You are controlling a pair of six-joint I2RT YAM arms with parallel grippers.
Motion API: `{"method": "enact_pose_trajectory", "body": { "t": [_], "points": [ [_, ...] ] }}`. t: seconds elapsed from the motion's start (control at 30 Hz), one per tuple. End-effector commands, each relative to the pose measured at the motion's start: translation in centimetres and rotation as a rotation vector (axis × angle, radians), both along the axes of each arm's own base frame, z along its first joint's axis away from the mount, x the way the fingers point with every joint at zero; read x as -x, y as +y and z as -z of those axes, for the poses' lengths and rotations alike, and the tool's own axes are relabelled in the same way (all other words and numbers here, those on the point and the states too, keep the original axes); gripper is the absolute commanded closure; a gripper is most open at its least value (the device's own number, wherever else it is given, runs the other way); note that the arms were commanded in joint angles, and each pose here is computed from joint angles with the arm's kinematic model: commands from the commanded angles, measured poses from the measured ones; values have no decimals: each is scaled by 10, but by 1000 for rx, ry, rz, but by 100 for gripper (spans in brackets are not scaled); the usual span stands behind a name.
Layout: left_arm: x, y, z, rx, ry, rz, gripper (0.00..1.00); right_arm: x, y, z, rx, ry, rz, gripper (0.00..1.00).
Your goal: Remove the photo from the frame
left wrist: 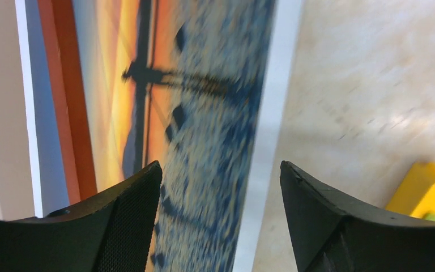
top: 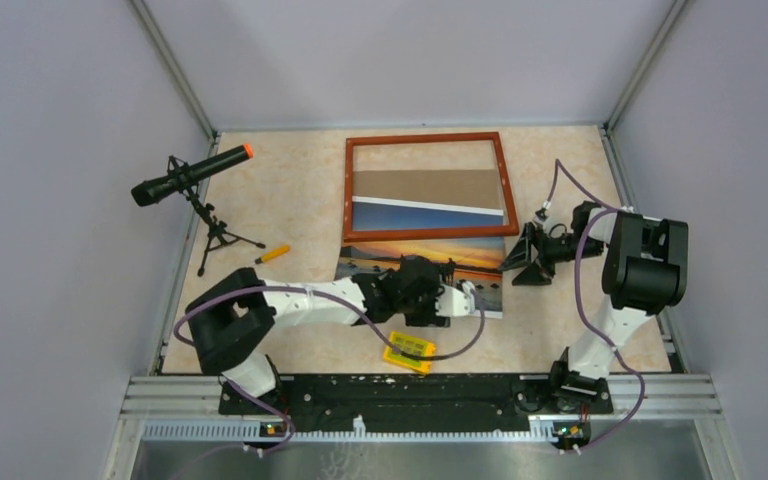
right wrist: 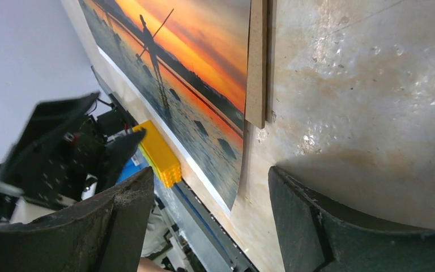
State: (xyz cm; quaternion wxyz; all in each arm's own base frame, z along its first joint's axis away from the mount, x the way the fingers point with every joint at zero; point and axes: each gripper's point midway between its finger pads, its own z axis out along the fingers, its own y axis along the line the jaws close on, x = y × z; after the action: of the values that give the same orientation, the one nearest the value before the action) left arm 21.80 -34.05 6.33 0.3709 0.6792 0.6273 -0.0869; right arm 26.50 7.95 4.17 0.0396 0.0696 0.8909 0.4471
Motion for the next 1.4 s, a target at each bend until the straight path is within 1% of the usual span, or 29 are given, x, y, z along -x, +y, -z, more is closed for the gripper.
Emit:
{"method": "enact_pose_trajectory", "body": {
  "t": [0.0, 0.03, 0.07, 0.1, 0.2, 0.27, 0.47, 0.53, 0.6, 0.77, 1.03, 1.1, 1.23, 1.37],
  "points": [
    [12, -47, -11, 84, -146, 62, 19, -6, 1, 3, -17, -32, -5, 27],
    [16, -55, -10, 92, -159, 68, 18, -6, 2, 2, -24, -34, -4, 27],
    [21, -64, -8, 97, -175, 77, 4, -7, 3, 1, -32, -37, -4, 27],
    [26, -73, -6, 100, -196, 84, 2, -7, 4, 0, -42, -37, -3, 27],
    [42, -97, -2, 111, -304, 126, 1, -7, 5, -1, -52, -39, -3, 28],
    [46, -109, 1, 123, -368, 111, 1, -7, 5, -2, -51, -44, -3, 28],
    [29, -120, 28, 35, -430, 43, 2, -8, 4, -4, -45, -55, -2, 28],
    [21, -116, 37, -9, -447, 22, 2, -9, 3, -5, -43, -60, -1, 28],
    [12, -108, 42, -40, -445, -7, 4, -9, 3, -6, -42, -63, 2, 28],
    [-7, -70, 51, -135, -415, -81, 14, -9, 3, -6, -41, -65, 1, 28],
    [-18, -22, 48, -179, -411, -122, 31, -9, 3, -6, -42, -65, 3, 28],
    [-24, -11, 49, -186, -399, -139, 36, -10, 2, -7, -45, -69, 5, 28],
    [-30, 5, 40, -183, -363, -167, 54, -10, 2, -9, -46, -82, 3, 28],
    [-25, 10, 26, -171, -326, -154, 75, -13, 1, -14, -37, -113, 5, 28]
  ]
}}
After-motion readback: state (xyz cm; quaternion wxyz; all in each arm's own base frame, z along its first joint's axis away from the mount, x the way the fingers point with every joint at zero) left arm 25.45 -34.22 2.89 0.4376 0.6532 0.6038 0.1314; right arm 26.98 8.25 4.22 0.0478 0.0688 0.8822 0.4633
